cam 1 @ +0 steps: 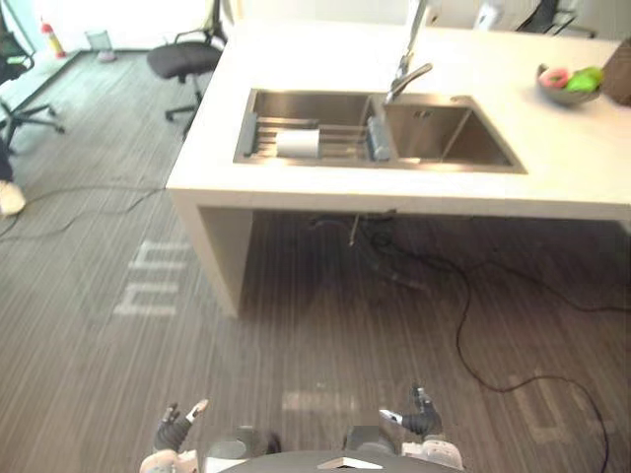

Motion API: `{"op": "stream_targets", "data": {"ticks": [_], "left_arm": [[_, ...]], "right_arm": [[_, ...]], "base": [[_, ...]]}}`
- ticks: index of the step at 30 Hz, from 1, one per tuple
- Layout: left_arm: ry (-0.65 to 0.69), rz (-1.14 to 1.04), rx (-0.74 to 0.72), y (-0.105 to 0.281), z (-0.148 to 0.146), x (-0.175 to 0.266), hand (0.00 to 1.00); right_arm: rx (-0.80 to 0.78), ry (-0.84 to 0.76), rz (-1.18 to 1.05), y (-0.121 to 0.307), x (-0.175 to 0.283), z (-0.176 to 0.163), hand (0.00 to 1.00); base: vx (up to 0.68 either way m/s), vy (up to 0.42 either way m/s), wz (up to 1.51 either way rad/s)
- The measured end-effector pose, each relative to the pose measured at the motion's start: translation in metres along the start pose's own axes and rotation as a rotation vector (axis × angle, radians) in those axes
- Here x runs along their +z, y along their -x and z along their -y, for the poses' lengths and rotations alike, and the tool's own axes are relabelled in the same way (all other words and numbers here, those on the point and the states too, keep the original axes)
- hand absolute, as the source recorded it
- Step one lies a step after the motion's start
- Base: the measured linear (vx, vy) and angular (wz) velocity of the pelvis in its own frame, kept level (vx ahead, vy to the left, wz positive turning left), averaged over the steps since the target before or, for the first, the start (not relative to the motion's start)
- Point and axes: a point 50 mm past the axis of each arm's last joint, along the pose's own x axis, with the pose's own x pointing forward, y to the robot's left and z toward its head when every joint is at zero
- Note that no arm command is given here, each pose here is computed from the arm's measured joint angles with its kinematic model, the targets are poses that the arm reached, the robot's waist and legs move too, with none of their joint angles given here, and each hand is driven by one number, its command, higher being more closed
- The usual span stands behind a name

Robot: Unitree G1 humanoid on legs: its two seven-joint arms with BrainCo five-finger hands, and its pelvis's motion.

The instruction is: Walk over to the sink, pick up the cup, carry it to the dishwasher, place the cup inside the dishwasher, then close the dishwasher door

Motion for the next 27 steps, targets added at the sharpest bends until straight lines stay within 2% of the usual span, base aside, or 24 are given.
{"op": "stream_targets", "data": {"ticks": [2,3,4,7,8,10,11,14,17,23,26,27], "left_arm": [[0.024,0.212,0.022,-0.006,0.013,0.050,0.00],[0.045,0.372,0.031,-0.004,0.023,0.089,0.00],[0.071,0.534,0.046,0.004,0.029,0.128,0.00],[0.116,0.900,0.111,0.038,0.029,0.203,0.00],[0.115,0.956,0.127,0.045,0.028,0.212,0.00],[0.126,1.076,0.176,0.065,0.032,0.226,0.00],[0.144,1.201,0.194,0.085,0.031,0.244,0.00],[0.161,1.343,0.230,0.108,0.030,0.260,0.00],[0.118,1.352,0.232,0.111,0.030,0.256,0.00],[-0.008,1.369,0.050,0.116,0.050,0.254,0.00],[-0.136,1.383,-0.080,0.119,0.069,0.253,0.00],[-0.215,1.378,-0.122,0.116,0.078,0.253,0.00]], "right_arm": [[-0.009,-0.014,0.010,0.000,0.001,-0.001,0.00],[-0.015,-0.020,0.010,0.000,0.001,0.000,0.00],[-0.022,-0.022,0.011,0.001,0.000,0.000,0.00],[-0.049,-0.046,-0.029,0.011,-0.014,0.000,0.00],[-0.049,-0.048,-0.042,0.014,-0.018,-0.001,0.00],[-0.089,-0.004,-0.034,0.012,-0.018,0.021,0.00],[-0.100,-0.007,-0.046,0.012,-0.018,0.022,0.00],[-0.084,-0.007,-0.056,0.011,-0.017,0.019,0.00],[-0.052,0.016,-0.092,0.013,-0.023,0.016,0.00],[-0.034,0.051,-0.176,0.026,-0.046,0.023,0.00],[-0.044,0.061,-0.162,0.025,-0.044,0.036,0.00],[-0.059,0.047,-0.165,0.023,-0.043,0.038,0.00]], "base": [[0.32,-0.083,0.16],[0.37,-0.169,0.40],[0.45,-0.242,0.49],[0.44,-0.322,0.54],[0.37,-0.317,0.28],[0.33,-0.260,0.15],[0.32,-0.237,0.18],[0.28,-0.239,-0.06],[0.20,-0.210,-0.13],[0.26,-0.084,0.02],[0.25,0.089,-0.07],[0.26,0.135,-0.17]]}}
